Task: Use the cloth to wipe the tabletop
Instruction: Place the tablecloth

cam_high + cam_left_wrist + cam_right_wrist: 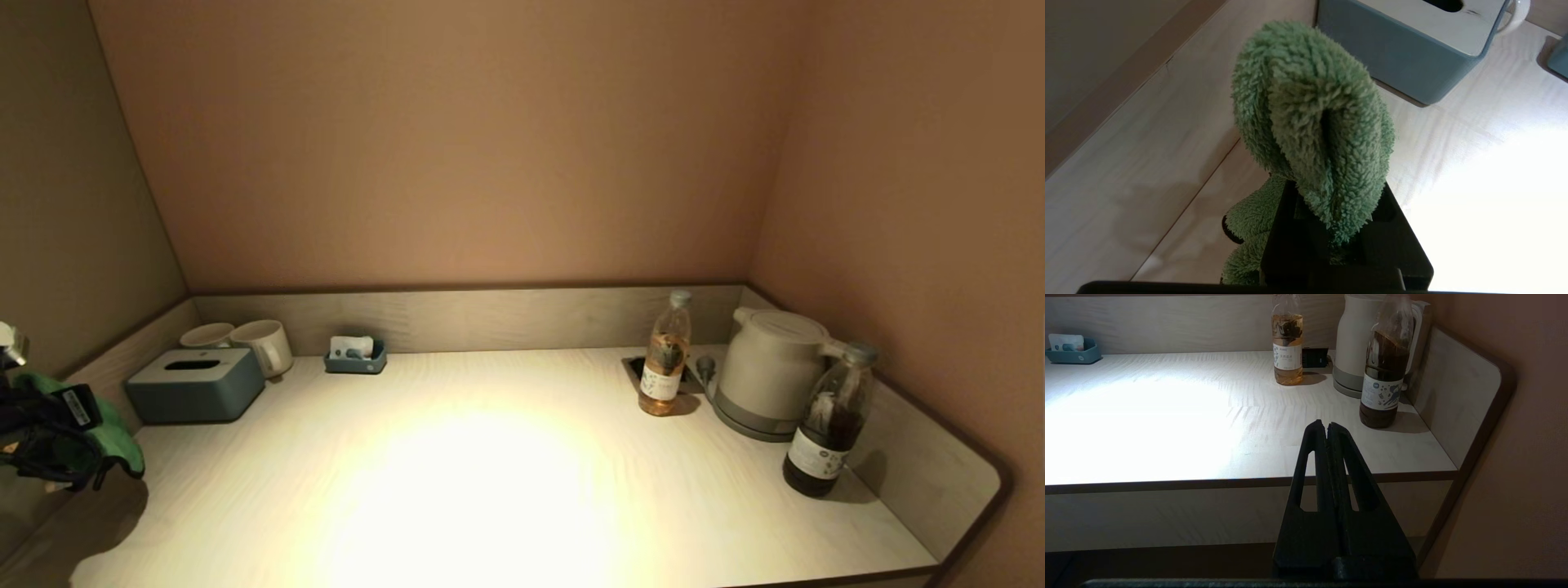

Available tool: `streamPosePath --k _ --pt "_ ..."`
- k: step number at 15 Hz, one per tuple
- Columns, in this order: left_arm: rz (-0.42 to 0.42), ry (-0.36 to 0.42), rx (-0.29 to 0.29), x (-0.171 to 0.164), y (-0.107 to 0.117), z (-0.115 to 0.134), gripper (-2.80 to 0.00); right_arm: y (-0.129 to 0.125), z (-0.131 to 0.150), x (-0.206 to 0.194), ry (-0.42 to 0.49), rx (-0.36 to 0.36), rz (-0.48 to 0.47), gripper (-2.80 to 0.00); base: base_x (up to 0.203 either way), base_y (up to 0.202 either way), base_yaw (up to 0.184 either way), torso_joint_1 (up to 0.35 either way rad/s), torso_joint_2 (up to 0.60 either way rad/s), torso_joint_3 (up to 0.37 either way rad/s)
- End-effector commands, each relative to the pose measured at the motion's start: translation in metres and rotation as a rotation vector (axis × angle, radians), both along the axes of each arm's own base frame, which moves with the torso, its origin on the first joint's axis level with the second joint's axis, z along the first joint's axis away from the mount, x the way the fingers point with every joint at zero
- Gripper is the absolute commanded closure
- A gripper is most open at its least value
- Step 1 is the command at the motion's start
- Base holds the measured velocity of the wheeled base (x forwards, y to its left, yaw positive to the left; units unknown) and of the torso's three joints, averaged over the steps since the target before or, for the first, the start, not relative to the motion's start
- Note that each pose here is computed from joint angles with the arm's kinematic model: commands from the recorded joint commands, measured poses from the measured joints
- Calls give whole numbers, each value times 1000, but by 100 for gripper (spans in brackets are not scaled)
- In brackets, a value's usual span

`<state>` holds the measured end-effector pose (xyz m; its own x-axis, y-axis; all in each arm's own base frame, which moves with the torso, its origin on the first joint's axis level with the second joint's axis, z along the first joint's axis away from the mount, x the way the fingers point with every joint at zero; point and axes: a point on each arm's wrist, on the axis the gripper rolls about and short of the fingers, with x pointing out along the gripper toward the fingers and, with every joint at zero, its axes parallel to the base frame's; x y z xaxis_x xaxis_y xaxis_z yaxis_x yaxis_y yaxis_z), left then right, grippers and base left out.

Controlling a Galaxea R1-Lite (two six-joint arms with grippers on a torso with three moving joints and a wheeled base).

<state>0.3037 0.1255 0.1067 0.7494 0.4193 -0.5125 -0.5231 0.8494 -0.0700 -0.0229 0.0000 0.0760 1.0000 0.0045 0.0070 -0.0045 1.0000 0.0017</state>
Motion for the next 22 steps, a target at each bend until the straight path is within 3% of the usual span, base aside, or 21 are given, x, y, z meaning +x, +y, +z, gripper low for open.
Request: streamPosePath --k 1,9,10,15,22 --pt "11 12 -2 6 7 -17 0 0 0 0 1 0 2 0 0 0 0 0 0 0" --pt "19 19 -3 8 11 -25 0 0 0 0 1 0 0 0 0 0 0 0 0 0" --pt "20 16 -6 9 11 -26 -280 0 0 0 1 0 0 0 0 0 0 0 0 0" --pt "23 -139 67 8 13 -18 -280 0 0 0 1 0 2 0 0 0 0 0 0 0" --pt "30 -197 85 3 11 -1 -280 0 0 0 1 0 0 0 0 0 0 0 0 0"
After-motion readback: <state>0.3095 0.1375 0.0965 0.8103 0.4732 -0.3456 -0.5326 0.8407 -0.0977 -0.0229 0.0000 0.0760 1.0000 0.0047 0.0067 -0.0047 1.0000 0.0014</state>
